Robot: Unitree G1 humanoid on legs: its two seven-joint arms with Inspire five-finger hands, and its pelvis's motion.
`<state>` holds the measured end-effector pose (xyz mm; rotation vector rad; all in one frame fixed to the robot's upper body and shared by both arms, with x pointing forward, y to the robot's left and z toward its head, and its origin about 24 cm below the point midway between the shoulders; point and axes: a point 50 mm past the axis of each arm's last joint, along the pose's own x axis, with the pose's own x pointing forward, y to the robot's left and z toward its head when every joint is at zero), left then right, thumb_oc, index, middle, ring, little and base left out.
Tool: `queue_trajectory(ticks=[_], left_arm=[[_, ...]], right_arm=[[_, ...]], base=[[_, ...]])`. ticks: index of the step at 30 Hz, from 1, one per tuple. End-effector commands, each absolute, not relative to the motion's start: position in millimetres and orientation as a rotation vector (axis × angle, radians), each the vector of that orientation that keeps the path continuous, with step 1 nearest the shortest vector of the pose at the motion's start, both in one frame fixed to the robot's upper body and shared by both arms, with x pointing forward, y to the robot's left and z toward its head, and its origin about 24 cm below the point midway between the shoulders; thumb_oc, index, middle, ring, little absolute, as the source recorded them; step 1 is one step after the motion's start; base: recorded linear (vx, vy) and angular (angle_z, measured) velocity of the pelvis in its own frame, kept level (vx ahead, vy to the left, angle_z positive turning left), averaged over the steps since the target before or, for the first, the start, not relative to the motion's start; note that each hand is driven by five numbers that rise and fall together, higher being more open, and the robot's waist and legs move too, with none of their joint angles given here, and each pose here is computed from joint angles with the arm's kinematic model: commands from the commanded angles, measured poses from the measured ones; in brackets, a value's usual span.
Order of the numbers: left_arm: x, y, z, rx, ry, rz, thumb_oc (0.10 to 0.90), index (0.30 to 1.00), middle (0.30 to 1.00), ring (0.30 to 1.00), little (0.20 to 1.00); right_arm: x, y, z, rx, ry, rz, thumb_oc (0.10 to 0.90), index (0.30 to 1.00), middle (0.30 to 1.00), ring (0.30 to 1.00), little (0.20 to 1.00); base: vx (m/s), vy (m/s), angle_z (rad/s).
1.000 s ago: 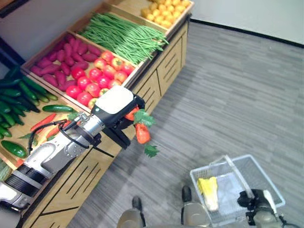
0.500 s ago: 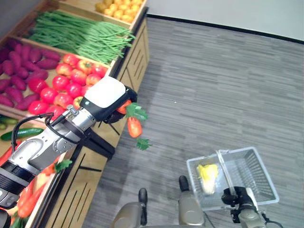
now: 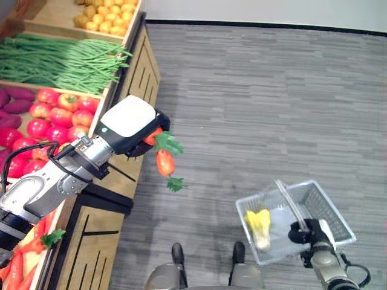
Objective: Get the vegetables into the basket
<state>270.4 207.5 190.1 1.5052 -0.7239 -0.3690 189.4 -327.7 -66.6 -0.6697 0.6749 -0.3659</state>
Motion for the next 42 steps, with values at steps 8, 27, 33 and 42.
queue_trajectory(ticks=[8,27,33,42], left_arm=[[270,181,223,1.284,-0.922,-0.328,0.4,0.3,0.3,0.3,0.3],[300,97,174,1.239,-0.908,-0.593,0.4,0.3,0.3,0.3,0.3],[308,106,157,1.317,-0.837,-0.584,0.4,0.3,0.3,0.3,0.3],[318,141,131,1.397,-0.66,-0.501,0.4,0.3,0.3,0.3,0.3]], right_arm=[[279,-316,35,-0.761,0.141,-0.344,0.4,0.3,0.3,0.3,0.3],[337,-169,128,-0.444,-0.352,0.148,0.4,0.3,0.3,0.3,0.3],[325,-157,144,-0.415,-0.437,0.247,0.4,0.3,0.3,0.3,0.3],[302,-154,176,-0.332,-0.576,0.373,0.4,0.3,0.3,0.3,0.3]], base=[[0.02,-0.131,-0.06],[0.03,-0.006,-0.1],[0.0,0.001,-0.04],[0.02,-0.01,-0.07]])
